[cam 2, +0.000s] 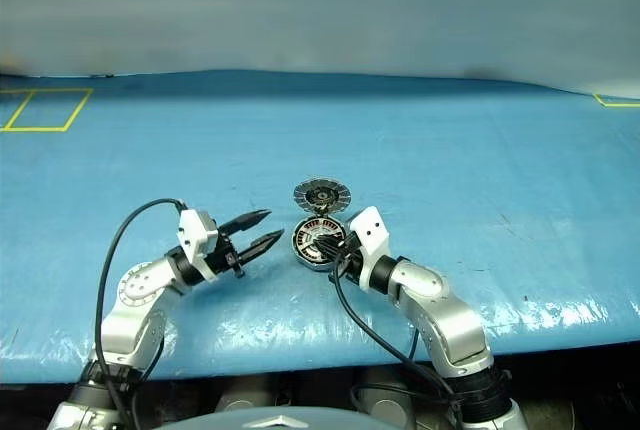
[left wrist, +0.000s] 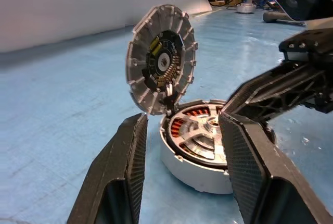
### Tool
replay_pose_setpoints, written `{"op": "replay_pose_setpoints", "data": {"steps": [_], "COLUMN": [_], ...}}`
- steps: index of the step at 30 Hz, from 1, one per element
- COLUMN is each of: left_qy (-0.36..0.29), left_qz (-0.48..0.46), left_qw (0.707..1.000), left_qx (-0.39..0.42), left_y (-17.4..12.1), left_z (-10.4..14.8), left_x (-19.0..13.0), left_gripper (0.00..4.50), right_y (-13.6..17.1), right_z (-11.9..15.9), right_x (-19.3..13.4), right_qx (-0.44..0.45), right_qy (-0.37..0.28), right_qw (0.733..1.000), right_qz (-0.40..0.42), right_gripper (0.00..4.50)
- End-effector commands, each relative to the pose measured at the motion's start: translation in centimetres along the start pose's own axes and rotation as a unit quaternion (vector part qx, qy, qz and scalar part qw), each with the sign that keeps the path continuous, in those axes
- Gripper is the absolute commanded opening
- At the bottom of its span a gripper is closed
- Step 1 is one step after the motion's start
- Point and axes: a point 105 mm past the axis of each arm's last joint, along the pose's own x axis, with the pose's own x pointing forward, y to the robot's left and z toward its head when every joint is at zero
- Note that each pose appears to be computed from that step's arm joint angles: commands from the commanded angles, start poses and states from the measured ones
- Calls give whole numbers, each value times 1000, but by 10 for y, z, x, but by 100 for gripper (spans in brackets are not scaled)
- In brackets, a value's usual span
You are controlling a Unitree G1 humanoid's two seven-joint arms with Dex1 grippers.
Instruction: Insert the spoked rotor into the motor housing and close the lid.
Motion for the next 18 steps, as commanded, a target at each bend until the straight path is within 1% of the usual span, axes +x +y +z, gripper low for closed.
{"op": "replay_pose_setpoints", "data": {"steps": [1,3,4,6,9,11,12,15,18], "left_qy": [-34,-57,-69,-81,-58,-57,-52,-5,32], "left_qz": [7,3,-2,-32,-78,-100,-116,-179,-219], "left_qw": [999,998,997,996,995,993,992,983,972], "left_qx": [18,17,15,6,35,20,15,43,77], "left_y": [25,38,43,47,46,44,41,23,12], "left_z": [27,44,51,60,63,65,64,51,37], "left_x": [10,20,25,40,68,86,92,107,111], "left_gripper": [232,232,213,163,64,3,3,3,3], "right_y": [12,15,15,17,21,20,21,22,21], "right_z": [11,8,5,2,-3,-7,-8,-6,-4], "right_x": [-7,-12,-14,-19,-27,-29,-30,-32,-35], "right_qx": [-17,-17,-18,-18,-18,-23,-24,-18,-13], "right_qy": [-21,-14,-8,-4,5,13,13,0,-13], "right_qw": [999,999,999,999,999,999,999,1000,1000], "right_qz": [25,31,31,34,39,30,28,16,-2], "right_gripper": [37,37,34,33,33,33,33,33,33]}}
